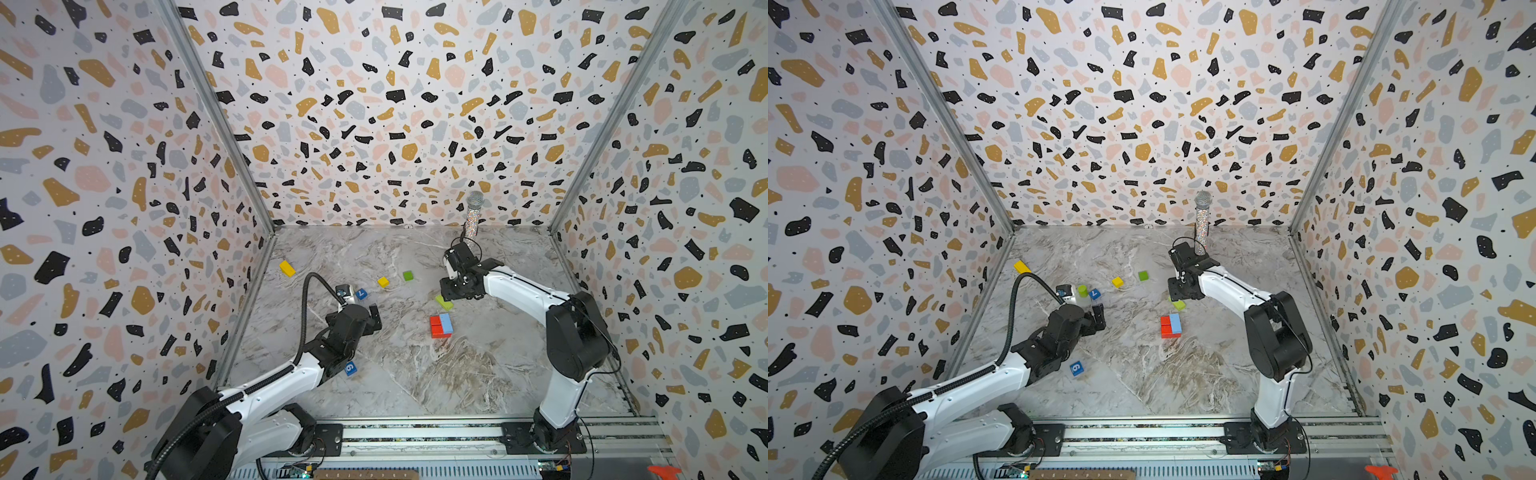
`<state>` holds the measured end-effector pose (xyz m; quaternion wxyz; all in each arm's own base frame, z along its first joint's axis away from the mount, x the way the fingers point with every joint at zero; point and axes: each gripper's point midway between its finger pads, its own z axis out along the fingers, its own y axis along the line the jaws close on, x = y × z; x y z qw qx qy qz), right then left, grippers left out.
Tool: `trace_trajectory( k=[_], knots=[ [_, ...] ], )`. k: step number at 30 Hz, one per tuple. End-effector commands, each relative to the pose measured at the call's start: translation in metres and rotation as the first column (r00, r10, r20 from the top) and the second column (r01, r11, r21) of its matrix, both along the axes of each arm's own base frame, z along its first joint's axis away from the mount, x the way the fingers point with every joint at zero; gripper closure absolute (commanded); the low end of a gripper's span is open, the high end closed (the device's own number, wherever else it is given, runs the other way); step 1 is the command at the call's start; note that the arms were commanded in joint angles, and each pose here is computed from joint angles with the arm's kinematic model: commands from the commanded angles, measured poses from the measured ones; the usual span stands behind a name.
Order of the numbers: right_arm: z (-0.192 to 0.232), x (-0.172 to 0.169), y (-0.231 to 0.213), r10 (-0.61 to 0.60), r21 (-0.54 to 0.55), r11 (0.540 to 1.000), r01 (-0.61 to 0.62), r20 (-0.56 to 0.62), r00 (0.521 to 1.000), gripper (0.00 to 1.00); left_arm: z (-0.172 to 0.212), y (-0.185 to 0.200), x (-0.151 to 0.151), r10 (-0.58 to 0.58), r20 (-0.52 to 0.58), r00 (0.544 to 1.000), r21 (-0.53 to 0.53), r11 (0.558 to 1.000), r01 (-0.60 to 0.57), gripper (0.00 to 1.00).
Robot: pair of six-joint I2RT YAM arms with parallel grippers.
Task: Build the wood block tower
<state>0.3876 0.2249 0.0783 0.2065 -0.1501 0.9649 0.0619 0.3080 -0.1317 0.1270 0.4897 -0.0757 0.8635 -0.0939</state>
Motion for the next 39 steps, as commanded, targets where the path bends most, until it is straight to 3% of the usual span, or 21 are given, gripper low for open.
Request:
trace_trajectory(
  k=[1,18,27,33,39],
  knots=[
    [0.005,0.003,0.009,0.073,-0.014,0.997,-0.073,-0.008,0.997,0.45,0.006,-0.001,0.001,-0.01,0.023,1.0,-0.015,1.0,0.011,0.0],
    [-0.028,0.015,0.014,0.091,-0.066,0.993,-0.096,-0.068,0.993,0.45,0.006,-0.007,0.001,-0.035,0.016,0.999,-0.033,0.999,0.035,0.0],
    [-0.041,0.015,0.016,0.078,-0.07,0.994,-0.086,-0.11,0.991,0.58,0.0,-0.011,0.002,-0.048,-0.004,0.999,-0.035,0.998,0.048,0.0],
    [-0.044,0.016,0.016,0.073,-0.067,0.994,-0.081,-0.121,0.99,0.6,-0.008,-0.016,0.003,-0.067,-0.031,0.997,-0.032,0.997,0.066,0.0],
    [-0.037,0.02,0.02,0.062,-0.05,0.996,-0.068,-0.111,0.992,0.7,-0.008,-0.018,0.005,-0.068,-0.046,0.997,-0.025,0.997,0.067,0.0]
  ],
)
